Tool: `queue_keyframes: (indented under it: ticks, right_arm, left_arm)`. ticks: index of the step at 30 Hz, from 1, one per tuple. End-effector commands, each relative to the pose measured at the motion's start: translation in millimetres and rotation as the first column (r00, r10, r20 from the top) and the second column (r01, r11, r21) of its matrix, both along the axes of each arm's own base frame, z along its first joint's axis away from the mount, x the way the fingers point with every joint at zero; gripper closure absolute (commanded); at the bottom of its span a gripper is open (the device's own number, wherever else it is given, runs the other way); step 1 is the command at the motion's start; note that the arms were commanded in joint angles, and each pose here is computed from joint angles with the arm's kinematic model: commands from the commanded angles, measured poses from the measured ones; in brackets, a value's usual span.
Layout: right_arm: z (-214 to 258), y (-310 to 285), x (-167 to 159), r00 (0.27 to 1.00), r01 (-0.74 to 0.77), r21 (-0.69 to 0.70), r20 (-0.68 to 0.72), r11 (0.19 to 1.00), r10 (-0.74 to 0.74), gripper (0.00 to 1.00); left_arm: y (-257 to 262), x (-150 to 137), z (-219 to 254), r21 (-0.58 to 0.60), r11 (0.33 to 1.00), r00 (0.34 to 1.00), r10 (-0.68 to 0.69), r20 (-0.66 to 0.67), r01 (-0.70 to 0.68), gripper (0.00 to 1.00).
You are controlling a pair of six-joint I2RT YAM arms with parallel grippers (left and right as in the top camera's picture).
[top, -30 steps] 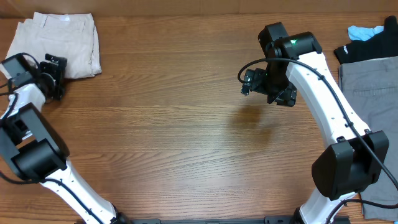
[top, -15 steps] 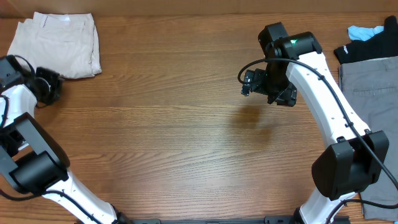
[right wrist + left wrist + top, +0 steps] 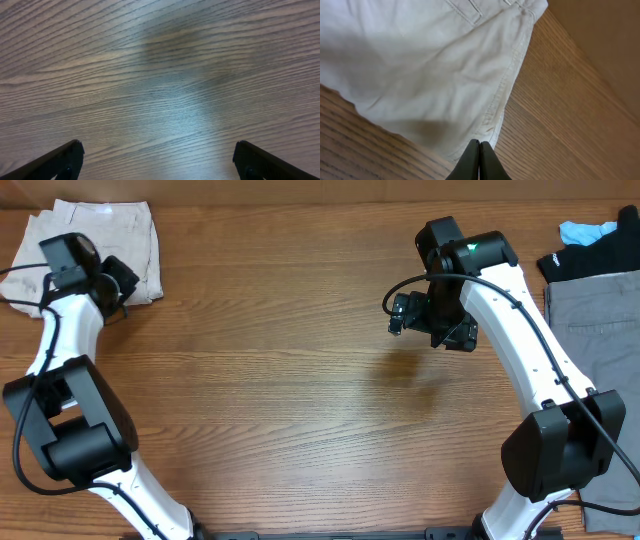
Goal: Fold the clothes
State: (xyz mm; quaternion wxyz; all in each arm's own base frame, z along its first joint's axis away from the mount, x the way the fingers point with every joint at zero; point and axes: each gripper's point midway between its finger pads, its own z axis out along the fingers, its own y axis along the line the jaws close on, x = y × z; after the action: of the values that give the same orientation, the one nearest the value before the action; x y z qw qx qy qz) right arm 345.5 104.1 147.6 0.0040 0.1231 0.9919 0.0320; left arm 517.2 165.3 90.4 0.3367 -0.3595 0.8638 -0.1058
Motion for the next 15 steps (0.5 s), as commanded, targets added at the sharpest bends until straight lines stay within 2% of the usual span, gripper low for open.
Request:
queue_keyframes:
  ticks: [1,15]
  right_arm:
    - [6.1,-2.0,2.4,1.000,-0.005,-0.008,0.023,1.000,0.005,0.00]
    - [6.1,-2.0,2.3,1.000,-0.005,-0.008,0.023,1.000,0.005,0.00]
  left_arm:
    - [11.7,-3.0,-20.5,0.097,0.995,0.998,0.023,-0.057,-0.017,0.96]
    - [18.5,-5.1,-75.6,0.095,0.995,0.990,0.038,-0.133,-0.026,0.96]
